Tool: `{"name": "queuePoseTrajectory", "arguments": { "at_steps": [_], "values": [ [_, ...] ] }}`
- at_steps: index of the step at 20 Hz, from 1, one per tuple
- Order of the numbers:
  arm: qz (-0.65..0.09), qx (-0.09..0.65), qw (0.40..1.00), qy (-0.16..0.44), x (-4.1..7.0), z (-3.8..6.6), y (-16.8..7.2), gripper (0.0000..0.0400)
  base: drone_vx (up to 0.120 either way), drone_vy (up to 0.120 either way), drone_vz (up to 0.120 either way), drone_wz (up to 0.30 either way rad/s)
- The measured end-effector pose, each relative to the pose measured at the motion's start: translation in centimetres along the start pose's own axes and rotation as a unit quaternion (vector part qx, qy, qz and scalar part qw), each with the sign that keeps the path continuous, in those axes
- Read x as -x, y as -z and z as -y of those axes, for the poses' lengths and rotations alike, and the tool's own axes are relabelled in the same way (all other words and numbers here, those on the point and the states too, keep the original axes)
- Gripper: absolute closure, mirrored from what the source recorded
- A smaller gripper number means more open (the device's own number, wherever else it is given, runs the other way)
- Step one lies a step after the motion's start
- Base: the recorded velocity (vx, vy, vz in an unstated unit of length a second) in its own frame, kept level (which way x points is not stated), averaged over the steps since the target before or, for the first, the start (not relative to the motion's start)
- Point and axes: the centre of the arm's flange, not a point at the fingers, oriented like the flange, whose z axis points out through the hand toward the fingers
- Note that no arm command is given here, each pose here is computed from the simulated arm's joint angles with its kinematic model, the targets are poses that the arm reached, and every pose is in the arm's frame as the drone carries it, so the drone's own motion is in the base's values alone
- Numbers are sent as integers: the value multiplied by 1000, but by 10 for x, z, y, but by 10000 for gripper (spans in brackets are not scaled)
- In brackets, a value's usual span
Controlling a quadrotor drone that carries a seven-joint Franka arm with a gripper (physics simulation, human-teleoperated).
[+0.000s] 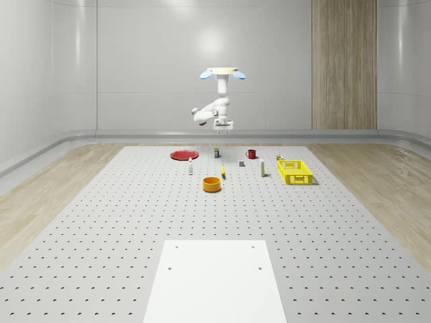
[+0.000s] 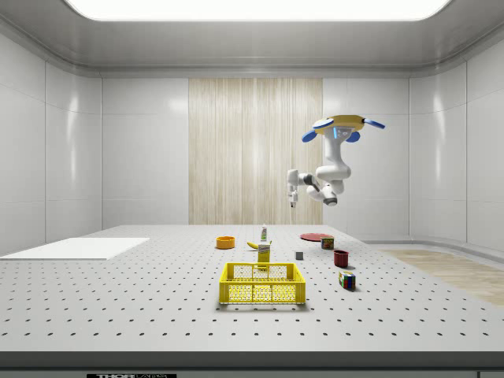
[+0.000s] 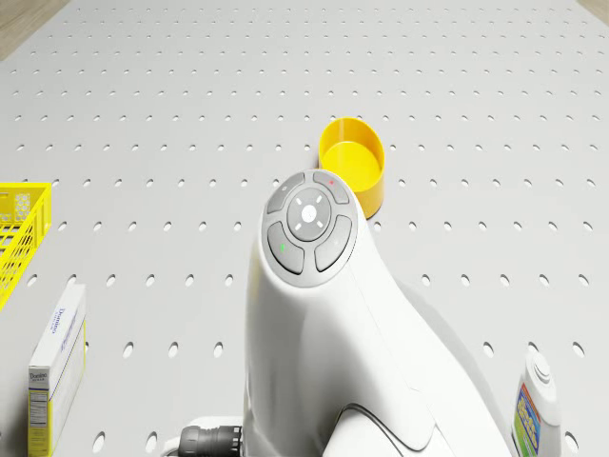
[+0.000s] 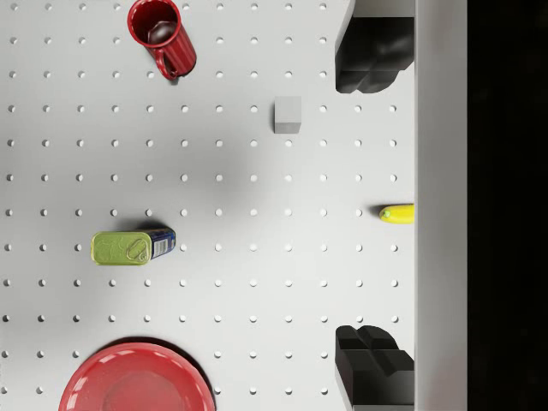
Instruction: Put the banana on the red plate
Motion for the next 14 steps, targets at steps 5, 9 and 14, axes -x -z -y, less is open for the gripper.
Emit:
{"name": "queuePoseTrajectory", "arguments": {
  "at_steps": [5,9,14],
  "values": [
    [-3,3,1000,0,1,1,0,0,32,0,-104,0],
    [-4,4,1000,0,1,1,0,0,120,0,-120,0],
    [-4,4,1000,0,1,1,0,0,120,0,-120,0]
  ]
}}
